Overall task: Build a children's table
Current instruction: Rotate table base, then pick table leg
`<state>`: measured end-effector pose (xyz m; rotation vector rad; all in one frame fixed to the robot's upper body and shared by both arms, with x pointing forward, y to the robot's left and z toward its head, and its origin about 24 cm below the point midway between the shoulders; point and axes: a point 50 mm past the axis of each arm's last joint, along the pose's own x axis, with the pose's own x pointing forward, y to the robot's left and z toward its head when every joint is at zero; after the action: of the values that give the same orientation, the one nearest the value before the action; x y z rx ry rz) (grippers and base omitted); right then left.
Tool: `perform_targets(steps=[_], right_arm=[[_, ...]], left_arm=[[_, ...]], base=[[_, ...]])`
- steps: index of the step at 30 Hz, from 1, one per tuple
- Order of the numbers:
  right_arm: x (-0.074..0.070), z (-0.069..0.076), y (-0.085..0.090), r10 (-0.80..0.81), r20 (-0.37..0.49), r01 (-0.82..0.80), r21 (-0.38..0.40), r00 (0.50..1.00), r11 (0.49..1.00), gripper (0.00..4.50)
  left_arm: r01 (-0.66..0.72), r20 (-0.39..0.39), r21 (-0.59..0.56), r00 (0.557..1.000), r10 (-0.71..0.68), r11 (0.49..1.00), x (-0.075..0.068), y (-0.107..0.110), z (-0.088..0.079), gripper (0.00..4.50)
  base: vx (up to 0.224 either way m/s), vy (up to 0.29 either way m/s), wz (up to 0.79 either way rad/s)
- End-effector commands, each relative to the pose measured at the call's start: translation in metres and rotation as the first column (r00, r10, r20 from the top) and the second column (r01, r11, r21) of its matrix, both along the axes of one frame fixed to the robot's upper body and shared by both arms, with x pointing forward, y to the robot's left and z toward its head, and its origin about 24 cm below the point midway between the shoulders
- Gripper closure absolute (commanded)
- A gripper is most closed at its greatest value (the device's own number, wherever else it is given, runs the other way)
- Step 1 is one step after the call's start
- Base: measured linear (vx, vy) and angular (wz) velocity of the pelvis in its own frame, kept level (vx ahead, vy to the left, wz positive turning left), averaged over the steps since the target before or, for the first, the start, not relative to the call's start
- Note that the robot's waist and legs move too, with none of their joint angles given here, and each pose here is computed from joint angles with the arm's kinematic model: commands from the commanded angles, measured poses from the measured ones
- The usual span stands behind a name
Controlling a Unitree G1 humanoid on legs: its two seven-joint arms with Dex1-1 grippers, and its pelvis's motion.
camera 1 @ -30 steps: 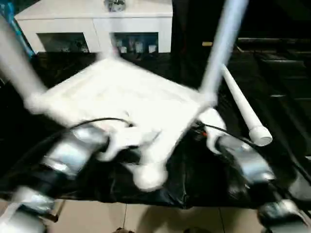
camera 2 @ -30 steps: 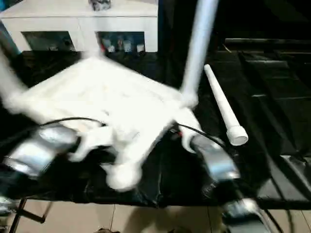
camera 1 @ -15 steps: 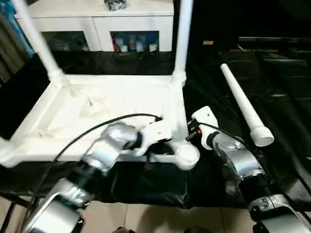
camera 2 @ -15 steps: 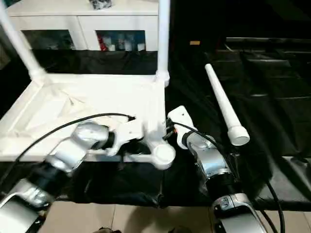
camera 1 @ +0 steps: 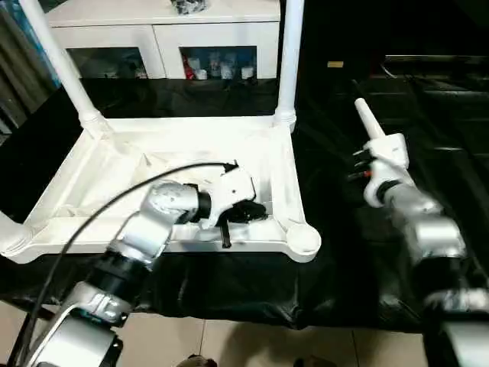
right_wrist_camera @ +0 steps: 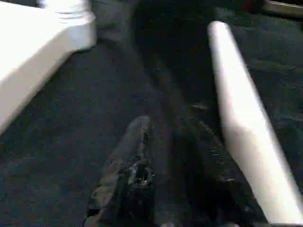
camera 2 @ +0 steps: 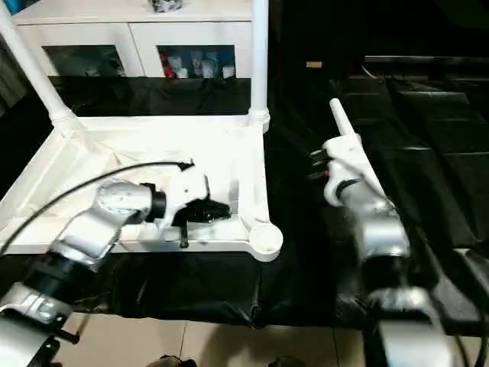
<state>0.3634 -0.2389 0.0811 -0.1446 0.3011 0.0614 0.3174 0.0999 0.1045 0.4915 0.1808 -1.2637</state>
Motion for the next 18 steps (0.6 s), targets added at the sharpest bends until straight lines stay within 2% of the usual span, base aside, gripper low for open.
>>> perform_targets(steps=[1, 2, 6, 9, 12, 18], right_arm=[[0.001, -0.001, -0.007, -0.048, -0.029, 0.048, 0.01, 0.998, 0.999, 3.15], [0.001, -0.003, -0.017, -0.096, -0.064, 0.095, -0.012, 0.993, 0.995, 3.06], [0.0, -0.005, -0.032, -0.158, -0.091, 0.153, -0.063, 0.983, 0.986, 2.69], [0.0, -0.005, -0.037, -0.178, -0.097, 0.171, -0.077, 0.979, 0.982, 2.44], [-0.001, -0.004, -0.05, -0.224, -0.097, 0.214, -0.104, 0.97, 0.971, 2.14], [-0.002, -0.002, -0.058, -0.235, -0.101, 0.225, -0.104, 0.967, 0.969, 1.67]], left_arm=[[-0.011, 0.008, 0.001, 1.0, 0.011, 1.0, -0.001, 0.006, 0.004, 3.63], [-0.013, 0.009, 0.016, 1.0, 0.013, 1.0, -0.004, 0.009, 0.006, 3.54], [-0.005, 0.004, 0.0, 1.0, 0.005, 1.0, -0.009, 0.01, 0.009, 3.19], [0.001, -0.001, -0.002, 1.0, -0.001, 1.0, -0.011, 0.011, 0.01, 2.88], [0.016, -0.021, -0.001, 1.0, -0.016, 1.0, -0.017, 0.012, 0.008, 2.6], [0.015, -0.031, 0.007, 0.999, -0.015, 1.0, -0.019, 0.013, 0.009, 2.18]], base=[[0.0, 0.0, 0.0], [0.0, 0.0, 0.0], [0.0, 0.0, 0.0], [0.0, 0.0, 0.0], [0.0, 0.0, 0.0], [0.0, 0.0, 0.0]])
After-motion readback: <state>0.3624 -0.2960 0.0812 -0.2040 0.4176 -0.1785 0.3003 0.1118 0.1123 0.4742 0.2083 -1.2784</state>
